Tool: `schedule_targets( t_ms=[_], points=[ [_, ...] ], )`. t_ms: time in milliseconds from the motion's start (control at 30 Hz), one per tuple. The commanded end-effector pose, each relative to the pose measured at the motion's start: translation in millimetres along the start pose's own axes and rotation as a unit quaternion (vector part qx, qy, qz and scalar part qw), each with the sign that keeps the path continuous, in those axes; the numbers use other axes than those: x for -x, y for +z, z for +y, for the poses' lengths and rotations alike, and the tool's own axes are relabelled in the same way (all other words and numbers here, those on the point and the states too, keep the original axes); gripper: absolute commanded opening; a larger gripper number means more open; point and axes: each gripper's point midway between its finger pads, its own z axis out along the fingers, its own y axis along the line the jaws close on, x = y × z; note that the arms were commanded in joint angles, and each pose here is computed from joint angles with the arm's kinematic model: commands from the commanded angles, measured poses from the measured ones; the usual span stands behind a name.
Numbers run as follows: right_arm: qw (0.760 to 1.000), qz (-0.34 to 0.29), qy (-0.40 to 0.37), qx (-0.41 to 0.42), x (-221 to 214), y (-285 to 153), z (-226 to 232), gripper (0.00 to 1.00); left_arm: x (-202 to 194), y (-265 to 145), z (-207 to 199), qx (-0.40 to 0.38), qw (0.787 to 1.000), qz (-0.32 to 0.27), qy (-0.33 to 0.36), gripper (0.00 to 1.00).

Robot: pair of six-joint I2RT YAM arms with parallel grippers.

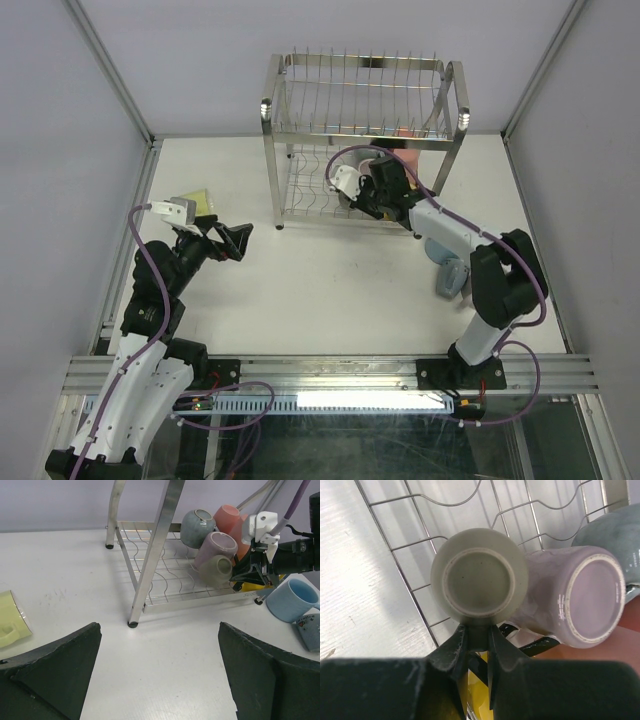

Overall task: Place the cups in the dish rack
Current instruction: Turn the cup upside down in the dish rack.

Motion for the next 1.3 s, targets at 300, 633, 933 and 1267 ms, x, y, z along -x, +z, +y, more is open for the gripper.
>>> schedule_targets(
  t_ms=[300,633,933,1267],
  points=[
    [1.000,-0.005,0.022,-0.018,2.3,4.4,-18.2,0.00,11.0,-2.0,5.1,0.014,1.000,-0.018,0.016,0.99],
    [1.000,0.006,0.030,0.000,-4.3,1.8,-13.0,0.22,10.2,-1.6,6.5,0.018,1.000,-0.016,0.017,0.99],
    [0.999,-0.012,0.033,-0.010,8.2,-16.8,-17.7,0.35,10.2,-1.6,6.9,0.019,1.000,-0.016,0.017,0.99],
    [0.999,-0.044,0.021,-0.011,28.2,-38.2,-9.1,0.40,11.3,-2.1,7.7,0.021,0.999,-0.018,0.017,0.99]
  ],
)
